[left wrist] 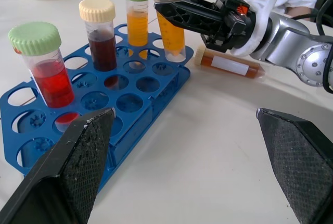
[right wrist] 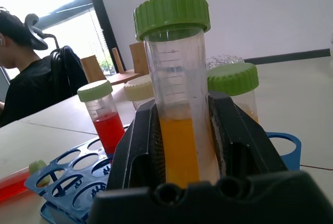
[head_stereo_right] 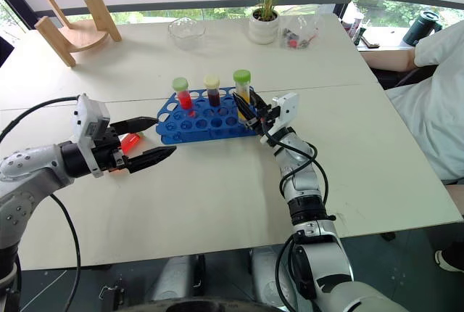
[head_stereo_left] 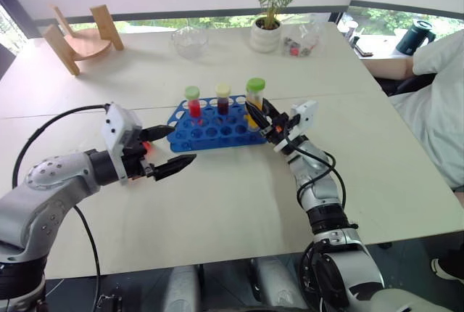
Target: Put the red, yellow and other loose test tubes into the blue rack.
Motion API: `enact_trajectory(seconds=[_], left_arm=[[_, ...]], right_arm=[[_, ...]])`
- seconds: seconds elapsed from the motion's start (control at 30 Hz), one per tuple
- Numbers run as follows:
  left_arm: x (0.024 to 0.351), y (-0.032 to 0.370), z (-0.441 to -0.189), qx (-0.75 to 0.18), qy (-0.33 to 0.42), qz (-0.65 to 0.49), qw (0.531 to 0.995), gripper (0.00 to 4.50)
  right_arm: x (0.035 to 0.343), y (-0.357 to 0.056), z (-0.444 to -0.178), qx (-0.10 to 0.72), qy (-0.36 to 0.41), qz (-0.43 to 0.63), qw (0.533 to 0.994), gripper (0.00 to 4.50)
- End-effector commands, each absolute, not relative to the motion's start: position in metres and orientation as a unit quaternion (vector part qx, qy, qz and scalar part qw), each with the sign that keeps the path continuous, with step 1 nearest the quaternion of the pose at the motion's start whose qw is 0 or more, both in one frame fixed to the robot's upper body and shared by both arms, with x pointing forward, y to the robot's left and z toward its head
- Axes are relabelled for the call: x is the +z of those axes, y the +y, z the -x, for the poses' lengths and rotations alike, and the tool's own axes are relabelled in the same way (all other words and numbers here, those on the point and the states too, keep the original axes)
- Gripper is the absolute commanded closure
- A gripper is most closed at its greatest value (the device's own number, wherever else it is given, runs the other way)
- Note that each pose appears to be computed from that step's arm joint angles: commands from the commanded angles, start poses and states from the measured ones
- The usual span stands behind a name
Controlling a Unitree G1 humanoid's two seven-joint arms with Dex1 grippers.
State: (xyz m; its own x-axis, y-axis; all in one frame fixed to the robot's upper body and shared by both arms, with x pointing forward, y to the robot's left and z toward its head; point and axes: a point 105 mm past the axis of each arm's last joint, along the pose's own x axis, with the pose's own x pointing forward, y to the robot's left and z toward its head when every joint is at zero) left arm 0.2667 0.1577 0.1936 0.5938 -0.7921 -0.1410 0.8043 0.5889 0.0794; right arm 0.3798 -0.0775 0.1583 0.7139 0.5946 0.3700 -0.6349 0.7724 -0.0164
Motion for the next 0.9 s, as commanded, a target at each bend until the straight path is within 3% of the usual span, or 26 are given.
enact_trajectory(seconds=[0.03, 0.9], left_arm=[[0.206, 0.154, -0.262, -0.456, 0.023, -0.083, 0.886, 0.00], [0.206, 0.152, -0.262, -0.461, 0.024, -0.088, 0.883, 0.00]], right_arm=[[0.162, -0.077, -0.377, 0.337, -0.191, -0.049, 0.921, 3.70], [0.145, -0.067, -0.385, 0.334, -0.175, -0.047, 0.925, 3.70]])
